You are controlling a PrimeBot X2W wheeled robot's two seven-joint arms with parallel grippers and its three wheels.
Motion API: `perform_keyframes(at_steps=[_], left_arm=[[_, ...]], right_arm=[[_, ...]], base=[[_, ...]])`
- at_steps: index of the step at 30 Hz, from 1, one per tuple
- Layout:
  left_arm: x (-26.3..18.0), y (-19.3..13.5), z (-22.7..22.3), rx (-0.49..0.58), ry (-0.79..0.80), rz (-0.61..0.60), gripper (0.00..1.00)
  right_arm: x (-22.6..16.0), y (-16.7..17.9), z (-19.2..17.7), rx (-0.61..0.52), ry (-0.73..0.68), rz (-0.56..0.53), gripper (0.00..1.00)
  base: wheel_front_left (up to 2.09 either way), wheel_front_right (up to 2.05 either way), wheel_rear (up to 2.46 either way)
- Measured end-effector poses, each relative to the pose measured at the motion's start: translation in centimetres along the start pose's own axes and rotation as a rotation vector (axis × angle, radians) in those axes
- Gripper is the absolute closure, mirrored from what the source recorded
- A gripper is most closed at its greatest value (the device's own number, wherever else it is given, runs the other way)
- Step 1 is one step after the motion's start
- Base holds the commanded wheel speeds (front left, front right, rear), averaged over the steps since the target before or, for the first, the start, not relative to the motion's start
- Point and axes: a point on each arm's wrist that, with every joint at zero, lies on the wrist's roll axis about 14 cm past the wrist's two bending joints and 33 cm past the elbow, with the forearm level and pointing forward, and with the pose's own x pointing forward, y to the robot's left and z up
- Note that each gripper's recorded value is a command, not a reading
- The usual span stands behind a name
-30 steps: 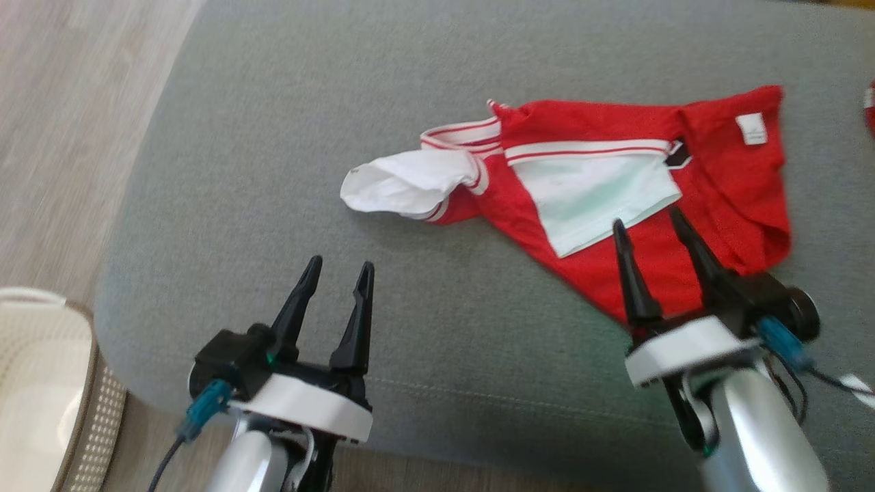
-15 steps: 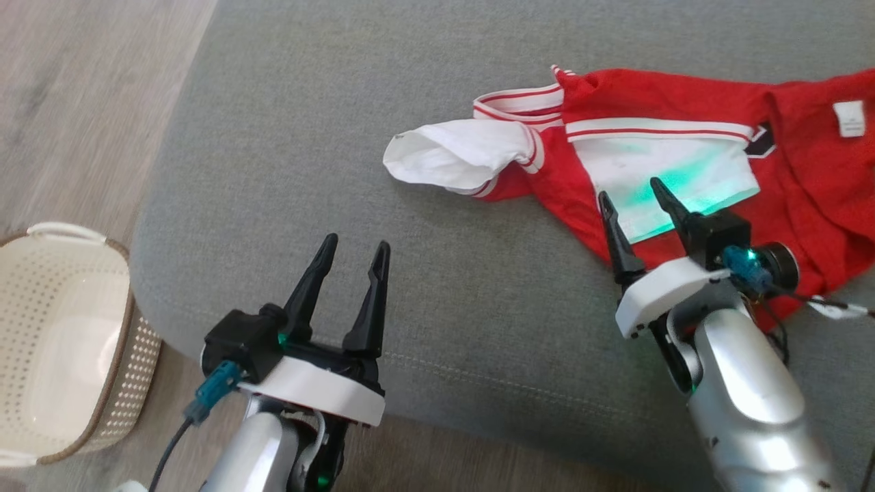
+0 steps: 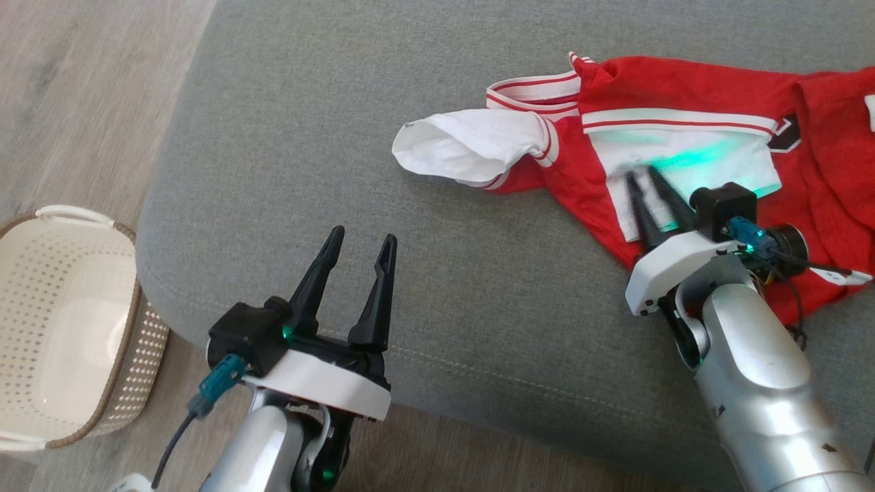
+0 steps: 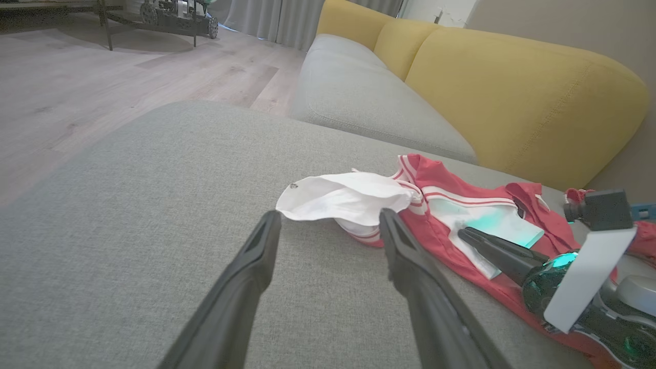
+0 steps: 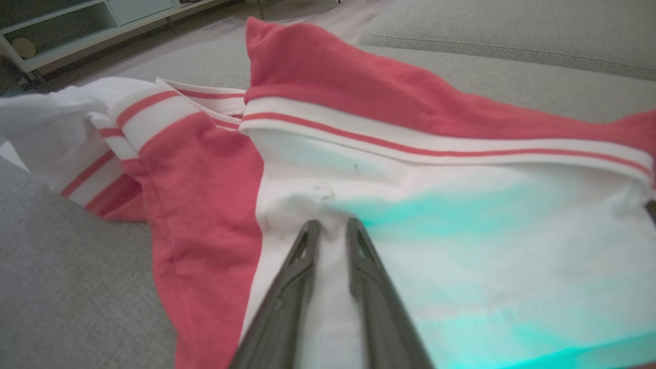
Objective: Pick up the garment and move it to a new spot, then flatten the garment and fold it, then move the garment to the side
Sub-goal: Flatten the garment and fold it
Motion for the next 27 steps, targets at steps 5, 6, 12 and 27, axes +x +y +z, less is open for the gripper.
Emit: perform_keyframes(at_steps=[5,6,12,27], left_arm=[[0.1,-0.3,0.0,-0.002,-0.002,-0.01,0.0],[0.1,-0.4,0.0,-0.003,-0.002,-0.012,0.0],[0.3,-0.7,0.3,-0.002,-0.012,-0.023,0.0],[0.3,-0.7,0.7,-0.01,-0.023,-0.024,0.0]], right_arm=[[-0.2,-0.6,0.1,-0.002,0.001,-0.014,1.0],[-0.3,-0.7,0.2,-0.001,0.0,-0.018,1.0],[-0.6,-1.4,0.7,-0.007,-0.015,-0.033,1.0],[2.4,-3.8,12.8,-0.16,-0.262,-0.032,1.0]], base=[[0.0,0.0,0.0],[0.0,0.0,0.0],[0.0,0.0,0.0],[0.0,0.0,0.0]])
